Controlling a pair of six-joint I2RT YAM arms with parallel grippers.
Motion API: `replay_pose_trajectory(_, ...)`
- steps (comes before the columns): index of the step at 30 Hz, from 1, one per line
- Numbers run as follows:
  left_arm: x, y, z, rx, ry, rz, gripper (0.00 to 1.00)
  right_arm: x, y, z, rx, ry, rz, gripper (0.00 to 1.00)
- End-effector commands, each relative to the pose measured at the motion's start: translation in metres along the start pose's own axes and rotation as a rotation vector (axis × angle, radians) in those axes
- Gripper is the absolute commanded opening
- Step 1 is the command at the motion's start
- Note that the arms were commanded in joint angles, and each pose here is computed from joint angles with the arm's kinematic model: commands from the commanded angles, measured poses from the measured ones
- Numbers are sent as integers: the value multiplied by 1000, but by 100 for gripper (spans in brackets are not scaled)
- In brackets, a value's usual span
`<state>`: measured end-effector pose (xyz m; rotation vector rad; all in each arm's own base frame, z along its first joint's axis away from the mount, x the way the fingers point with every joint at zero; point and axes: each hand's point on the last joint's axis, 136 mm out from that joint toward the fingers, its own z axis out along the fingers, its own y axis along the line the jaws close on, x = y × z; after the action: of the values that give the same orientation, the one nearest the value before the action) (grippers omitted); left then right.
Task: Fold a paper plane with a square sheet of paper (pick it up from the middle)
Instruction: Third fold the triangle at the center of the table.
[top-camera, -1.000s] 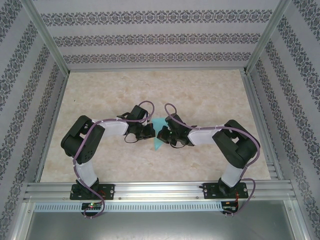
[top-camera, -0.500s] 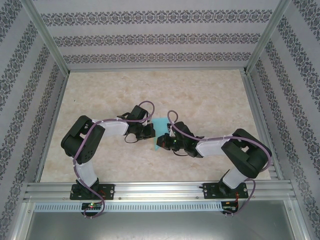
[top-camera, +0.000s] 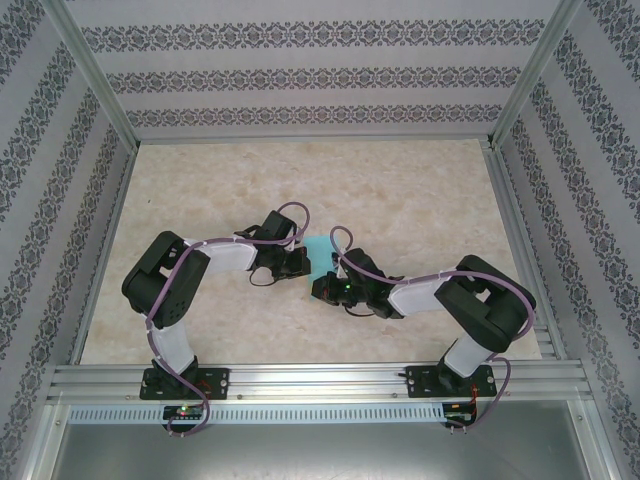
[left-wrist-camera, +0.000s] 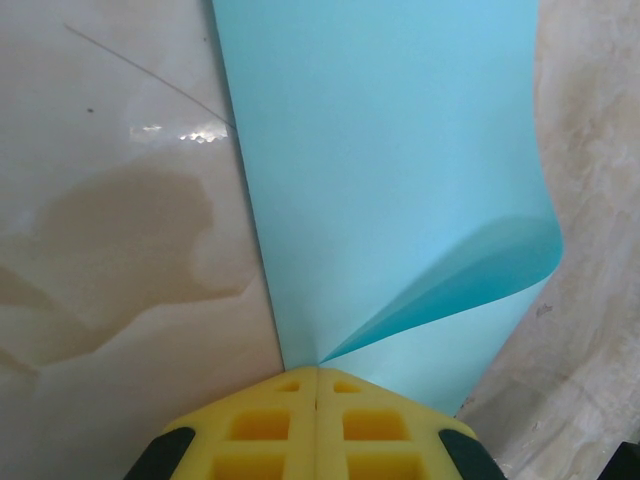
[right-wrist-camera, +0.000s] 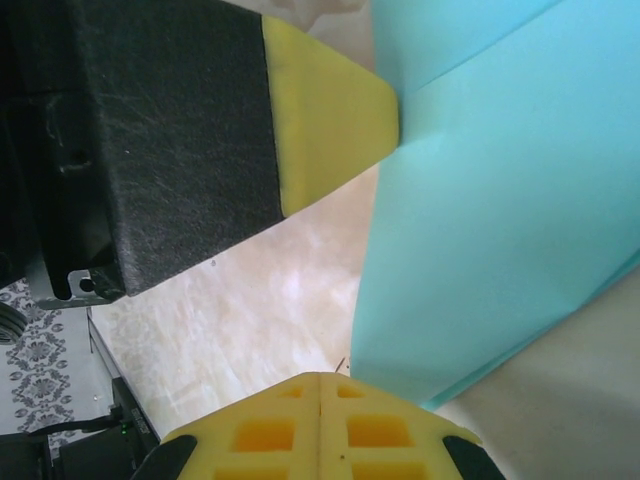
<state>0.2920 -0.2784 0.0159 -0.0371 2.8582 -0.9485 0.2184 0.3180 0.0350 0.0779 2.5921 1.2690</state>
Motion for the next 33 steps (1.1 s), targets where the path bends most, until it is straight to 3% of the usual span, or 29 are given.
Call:
replay_pose_trajectory(1,29,56,14,-209,58,-34,0,5,-10,4,35,3,-12,0)
replay_pose_trajectory(21,30,59,13,-218,57,-38,0,8,-15,12,70,38,-18,0)
replay_pose_trajectory(27,30,57,12,-217,56,-32,0,-7,3,-7,67,-39,-53,0)
replay_pose_trajectory(33,27,52,11,-206,58,-8,0,-29,-5,-22,145,-99,-60,0)
